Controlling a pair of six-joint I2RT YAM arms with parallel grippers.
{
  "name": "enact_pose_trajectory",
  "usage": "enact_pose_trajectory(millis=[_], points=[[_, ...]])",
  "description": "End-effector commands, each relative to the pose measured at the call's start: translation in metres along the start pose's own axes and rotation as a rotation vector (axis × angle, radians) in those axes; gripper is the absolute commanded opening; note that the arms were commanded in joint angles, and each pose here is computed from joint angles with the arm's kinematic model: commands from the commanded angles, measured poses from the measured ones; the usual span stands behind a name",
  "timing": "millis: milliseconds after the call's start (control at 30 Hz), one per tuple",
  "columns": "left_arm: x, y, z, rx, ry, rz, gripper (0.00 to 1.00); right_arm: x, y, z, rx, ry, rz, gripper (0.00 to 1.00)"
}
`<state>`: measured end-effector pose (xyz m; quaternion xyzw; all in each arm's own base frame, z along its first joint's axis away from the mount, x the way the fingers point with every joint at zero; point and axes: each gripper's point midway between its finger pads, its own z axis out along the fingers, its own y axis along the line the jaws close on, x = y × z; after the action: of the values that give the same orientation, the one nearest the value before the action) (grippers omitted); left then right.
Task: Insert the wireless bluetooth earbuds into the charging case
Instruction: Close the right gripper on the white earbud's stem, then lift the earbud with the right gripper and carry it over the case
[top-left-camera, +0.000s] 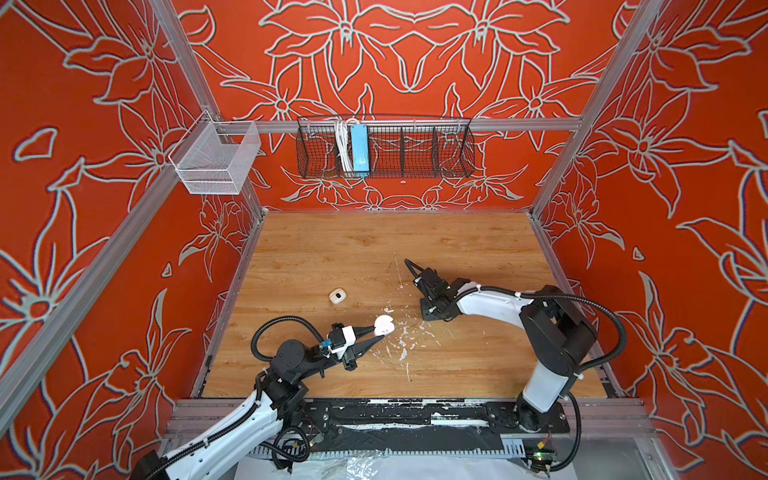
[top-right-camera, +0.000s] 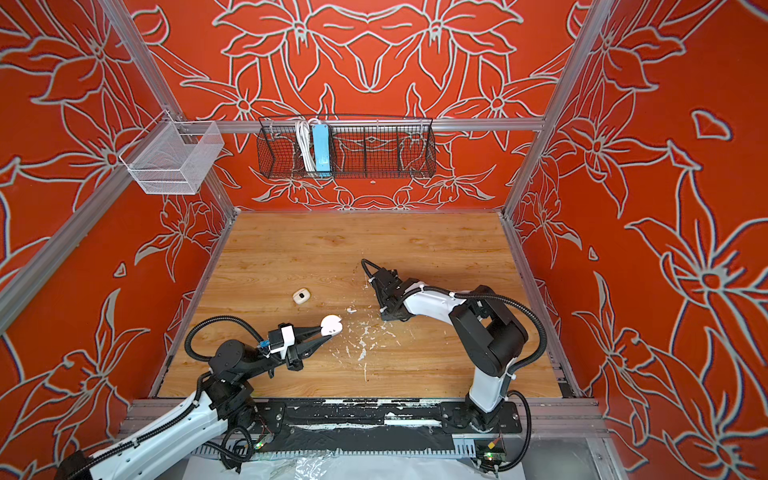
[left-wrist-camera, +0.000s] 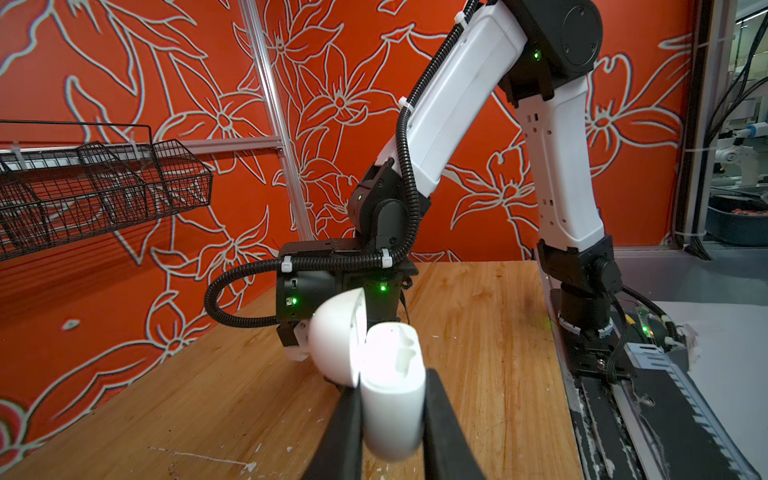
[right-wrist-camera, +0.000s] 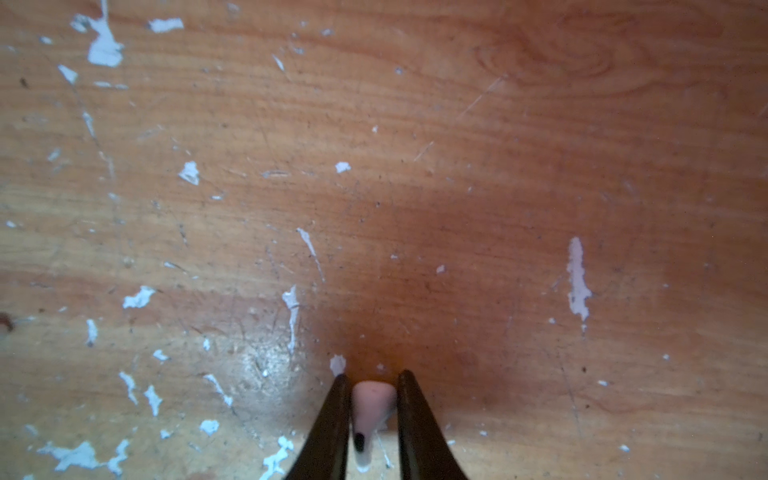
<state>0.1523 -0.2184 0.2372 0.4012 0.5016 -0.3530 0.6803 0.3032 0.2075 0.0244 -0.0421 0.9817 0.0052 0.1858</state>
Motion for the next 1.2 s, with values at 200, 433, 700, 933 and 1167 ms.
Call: enact_pose_trajectory(millis=[200,433,700,933,1167], points=[[-0.017,-0.006,0.003,0.045,-0.038,0.042,0.0,0.0,-0.006,-0.015,-0.018,-0.034,0.027,0.19],[-0.017,-0.009,0.003,0.063,-0.044,0.048,0.0,-0.015,-0.004,-0.067,-0.147,-0.208,0.05,0.17],[-0.008,-0.006,0.003,0.034,-0.044,0.06,0.0,-0.021,0.024,-0.174,-0.4,-0.578,-0.051,0.16],[-0.004,-0.017,0.007,0.112,-0.03,0.08,0.0,0.001,0.043,-0.259,-0.64,-0.865,-0.173,0.16],[-0.007,-0.028,0.002,0.163,-0.073,0.114,0.0,0.023,0.047,-0.29,-0.806,-0.987,-0.215,0.16]])
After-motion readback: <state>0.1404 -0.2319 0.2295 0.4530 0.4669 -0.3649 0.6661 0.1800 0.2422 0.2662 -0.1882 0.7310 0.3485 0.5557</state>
